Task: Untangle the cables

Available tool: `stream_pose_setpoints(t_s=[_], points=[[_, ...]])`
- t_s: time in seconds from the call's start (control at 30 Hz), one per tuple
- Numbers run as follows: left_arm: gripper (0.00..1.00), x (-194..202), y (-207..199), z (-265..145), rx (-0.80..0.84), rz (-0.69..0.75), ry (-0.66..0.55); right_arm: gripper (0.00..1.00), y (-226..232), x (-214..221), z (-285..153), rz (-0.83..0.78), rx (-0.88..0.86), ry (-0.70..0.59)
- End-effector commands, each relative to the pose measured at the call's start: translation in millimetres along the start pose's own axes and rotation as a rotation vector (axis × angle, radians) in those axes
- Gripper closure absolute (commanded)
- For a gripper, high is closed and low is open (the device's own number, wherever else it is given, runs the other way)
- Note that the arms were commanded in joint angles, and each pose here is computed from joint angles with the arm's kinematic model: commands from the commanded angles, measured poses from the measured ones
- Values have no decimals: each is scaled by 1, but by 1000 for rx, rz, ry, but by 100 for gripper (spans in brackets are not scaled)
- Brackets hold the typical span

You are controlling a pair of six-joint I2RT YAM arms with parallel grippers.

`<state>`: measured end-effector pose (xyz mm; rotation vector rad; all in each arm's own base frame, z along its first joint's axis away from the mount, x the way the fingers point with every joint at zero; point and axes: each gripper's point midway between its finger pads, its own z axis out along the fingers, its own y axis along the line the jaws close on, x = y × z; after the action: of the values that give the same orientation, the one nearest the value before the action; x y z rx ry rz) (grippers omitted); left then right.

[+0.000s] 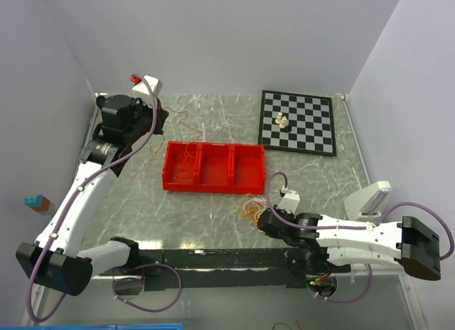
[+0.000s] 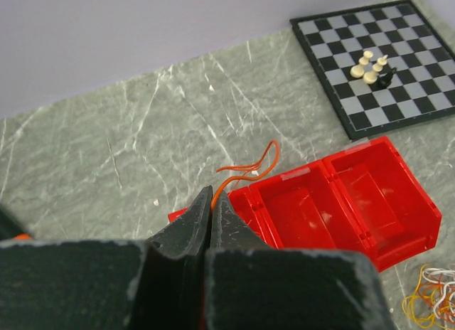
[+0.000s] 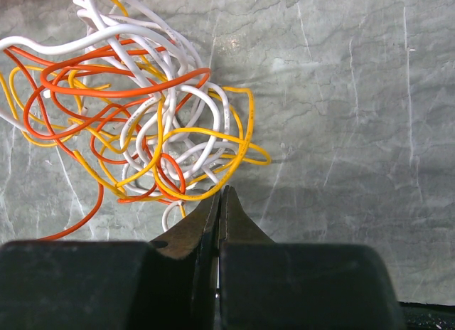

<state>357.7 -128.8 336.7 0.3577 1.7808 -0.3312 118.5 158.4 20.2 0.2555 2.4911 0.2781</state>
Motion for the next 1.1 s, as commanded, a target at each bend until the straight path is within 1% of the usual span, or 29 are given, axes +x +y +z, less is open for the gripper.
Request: stream_pose_setpoints(t_s=[0.0, 0.17, 0.3, 0.43, 0.53, 0.6, 0.67, 0.8, 0.9, 1.07], points=[[99, -14, 3, 4, -72, -62, -32, 100, 0, -3, -2, 12, 0, -19], [99, -27, -4, 12, -52, -145, -67, 100, 0, -1, 0, 17, -1, -15], [99, -33, -9, 22, -20, -155, -91, 100, -1, 0, 1, 23, 2, -12], [99, -31, -7, 33, -18, -132, -106, 100, -2, 2, 2, 32, -2, -10], [99, -31, -8, 41, -10, -157, -111, 100, -4, 3, 3, 36, -3, -7], [99, -34, -13, 46, 14, -199, -95, 100, -4, 4, 4, 35, 0, -4], [99, -44, -23, 45, 54, -239, -105, 100, -3, 4, 4, 32, 5, -4], [99, -54, -38, 47, 92, -252, -100, 100, 0, 5, 5, 33, 2, -1], [99, -48, -44, 51, 95, -239, -89, 100, 1, 5, 6, 36, 0, 0], [99, -26, -35, 62, 48, -223, -56, 100, 2, 5, 5, 33, 1, 3]])
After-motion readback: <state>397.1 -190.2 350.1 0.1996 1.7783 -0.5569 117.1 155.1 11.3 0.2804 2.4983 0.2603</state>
